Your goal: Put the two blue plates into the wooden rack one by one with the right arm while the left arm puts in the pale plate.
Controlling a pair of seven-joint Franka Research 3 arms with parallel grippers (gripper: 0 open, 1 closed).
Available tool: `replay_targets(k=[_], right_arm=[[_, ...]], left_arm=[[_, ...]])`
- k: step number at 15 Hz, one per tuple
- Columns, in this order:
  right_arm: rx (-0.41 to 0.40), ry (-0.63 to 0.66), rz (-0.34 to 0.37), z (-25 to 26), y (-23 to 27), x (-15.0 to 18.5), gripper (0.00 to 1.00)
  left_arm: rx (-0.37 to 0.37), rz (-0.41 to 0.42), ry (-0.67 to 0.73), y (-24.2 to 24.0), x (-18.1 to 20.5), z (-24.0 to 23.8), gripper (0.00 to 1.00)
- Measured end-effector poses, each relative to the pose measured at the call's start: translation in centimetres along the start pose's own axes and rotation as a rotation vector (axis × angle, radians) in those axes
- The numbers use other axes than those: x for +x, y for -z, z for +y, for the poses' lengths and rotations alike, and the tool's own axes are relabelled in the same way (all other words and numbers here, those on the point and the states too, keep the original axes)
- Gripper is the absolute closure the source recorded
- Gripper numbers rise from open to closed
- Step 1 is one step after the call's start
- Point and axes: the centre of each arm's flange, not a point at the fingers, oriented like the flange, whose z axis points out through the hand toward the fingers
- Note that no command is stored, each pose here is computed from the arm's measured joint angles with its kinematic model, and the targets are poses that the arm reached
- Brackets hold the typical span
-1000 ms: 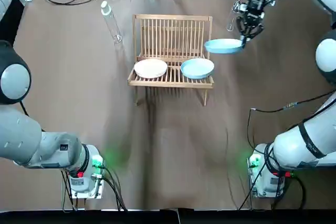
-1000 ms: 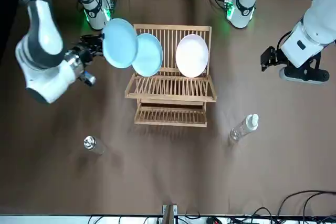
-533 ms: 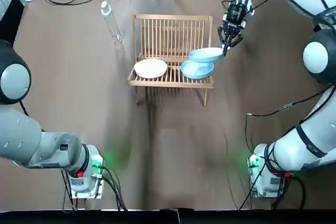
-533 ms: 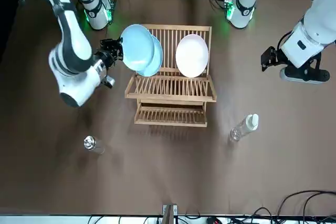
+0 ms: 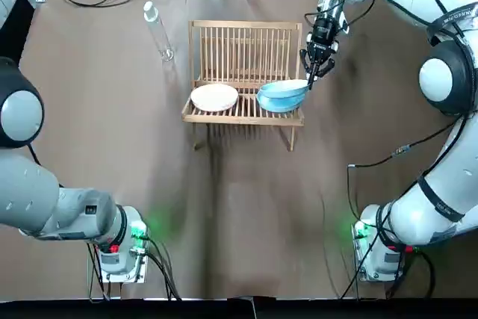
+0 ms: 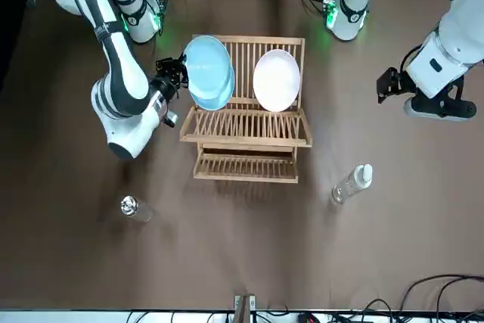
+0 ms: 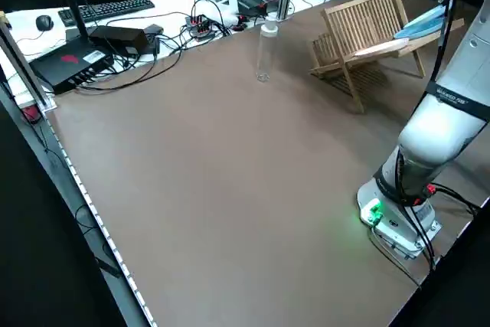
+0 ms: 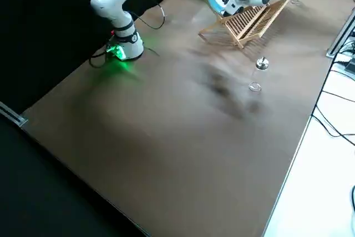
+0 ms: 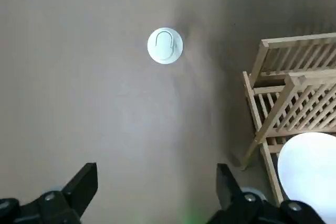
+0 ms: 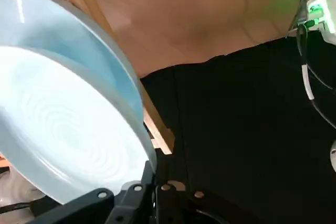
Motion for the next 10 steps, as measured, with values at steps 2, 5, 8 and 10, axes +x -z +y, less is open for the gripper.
replay_targets(k=[2,5,8,10], right_arm=[[0.001,-0.001,0.000,0.01,0.03,0.06,0.97],[0.003,-0.002,0.000,0.05,0.08,0.12,0.97],[0.004,-0.005,-0.002,0.09,0.10,0.33,0.93],[0.004,-0.005,-0.003,0.08,0.09,0.35,0.89]], left_arm=[[0.000,0.000,0.002,0.00,0.01,-0.08,0.00],[0.000,0.000,0.009,-0.01,0.03,-0.52,0.00],[0.015,0.001,0.013,-0.02,0.05,-0.84,0.00],[0.028,0.002,0.009,-0.01,0.05,-0.77,0.00]])
